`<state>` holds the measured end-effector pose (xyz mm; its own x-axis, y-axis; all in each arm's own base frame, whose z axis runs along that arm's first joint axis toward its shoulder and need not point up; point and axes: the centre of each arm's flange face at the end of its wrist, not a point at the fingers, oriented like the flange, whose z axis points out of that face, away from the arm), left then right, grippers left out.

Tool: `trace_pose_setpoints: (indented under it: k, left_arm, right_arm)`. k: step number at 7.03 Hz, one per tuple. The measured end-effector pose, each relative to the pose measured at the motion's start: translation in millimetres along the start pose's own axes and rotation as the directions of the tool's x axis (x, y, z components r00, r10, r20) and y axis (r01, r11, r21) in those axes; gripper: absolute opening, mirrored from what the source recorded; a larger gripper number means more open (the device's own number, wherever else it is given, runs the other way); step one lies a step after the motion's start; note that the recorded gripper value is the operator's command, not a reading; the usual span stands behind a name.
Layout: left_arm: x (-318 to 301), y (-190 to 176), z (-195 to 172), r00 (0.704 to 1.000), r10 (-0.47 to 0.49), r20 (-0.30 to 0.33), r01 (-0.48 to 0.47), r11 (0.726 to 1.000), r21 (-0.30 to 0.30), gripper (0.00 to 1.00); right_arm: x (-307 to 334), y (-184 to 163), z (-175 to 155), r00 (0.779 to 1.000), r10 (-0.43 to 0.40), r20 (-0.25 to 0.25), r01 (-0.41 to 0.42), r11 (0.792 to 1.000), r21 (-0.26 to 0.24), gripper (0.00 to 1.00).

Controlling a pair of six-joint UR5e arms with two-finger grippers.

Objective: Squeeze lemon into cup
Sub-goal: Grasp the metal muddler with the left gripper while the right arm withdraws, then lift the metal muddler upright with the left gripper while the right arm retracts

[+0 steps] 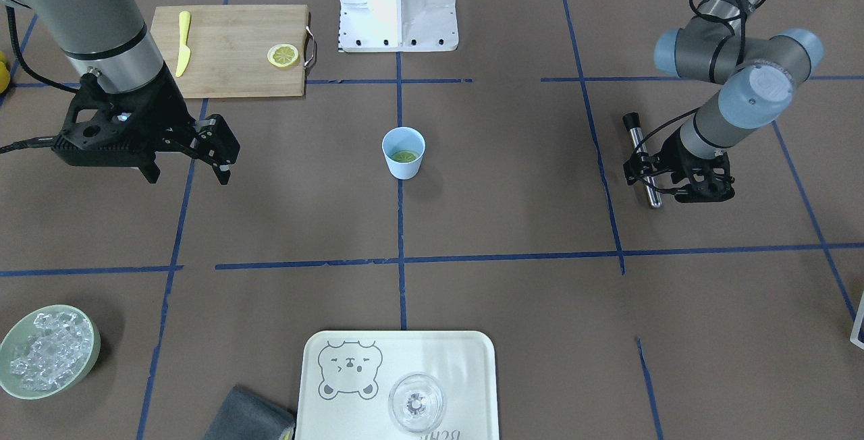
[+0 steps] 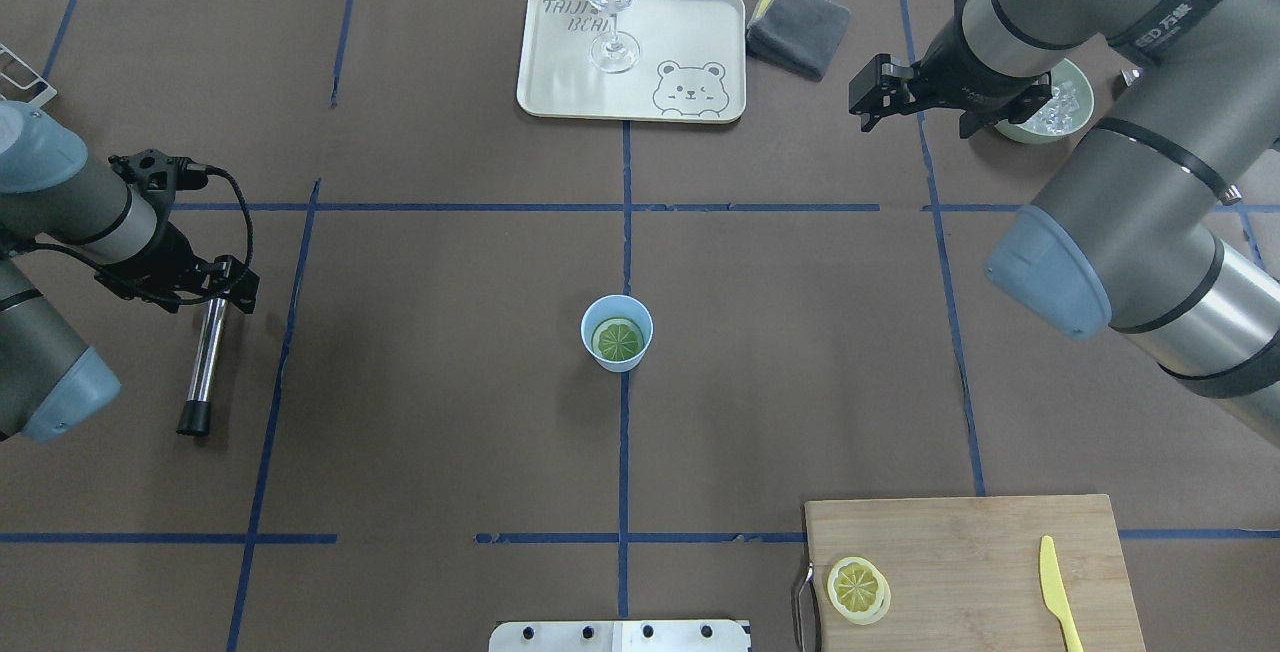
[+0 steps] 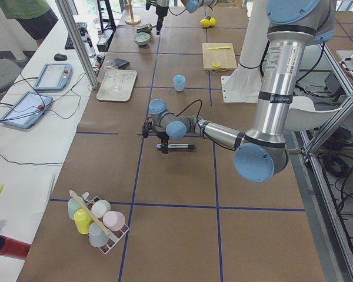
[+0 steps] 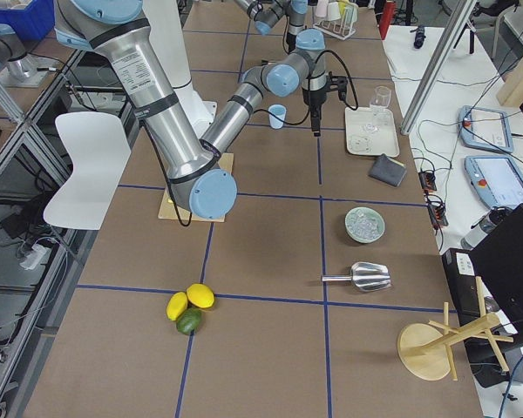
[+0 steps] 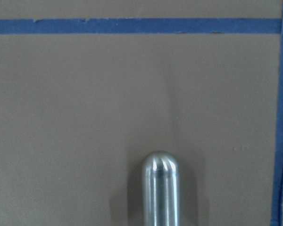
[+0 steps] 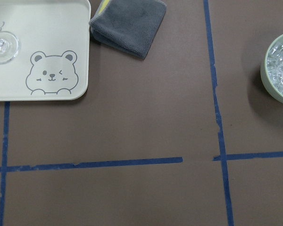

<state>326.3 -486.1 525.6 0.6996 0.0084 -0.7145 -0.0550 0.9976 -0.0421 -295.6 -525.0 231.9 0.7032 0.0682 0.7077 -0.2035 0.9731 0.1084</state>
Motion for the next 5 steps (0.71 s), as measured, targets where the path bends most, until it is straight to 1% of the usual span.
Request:
trace_pose_setpoints:
  k: [1,3,5]
  left_arm:
    - [0.0,0.3,0.1,1.0,-0.001,0.0,0.001,1.0,0.0,0.42]
    - [0.1,0.7,0.5,1.0,-0.002,0.0,0.002,1.0,-0.001,0.01]
    - [1.8,1.2,-1.2,1.0,-0.001,-0.002,0.001,1.0,0.001,0.0]
  right_arm:
    - [0.0,0.0,0.0,1.0,0.0,0.0,0.0,1.0,0.0,1.0]
    - [0.8,-0.8,-0.6,1.0,0.002,0.0,-0.002,1.0,0.001,1.0]
    - [1.0,-1.1,-1.8,1.0,0.002,0.001,-0.002,1.0,0.003,1.0]
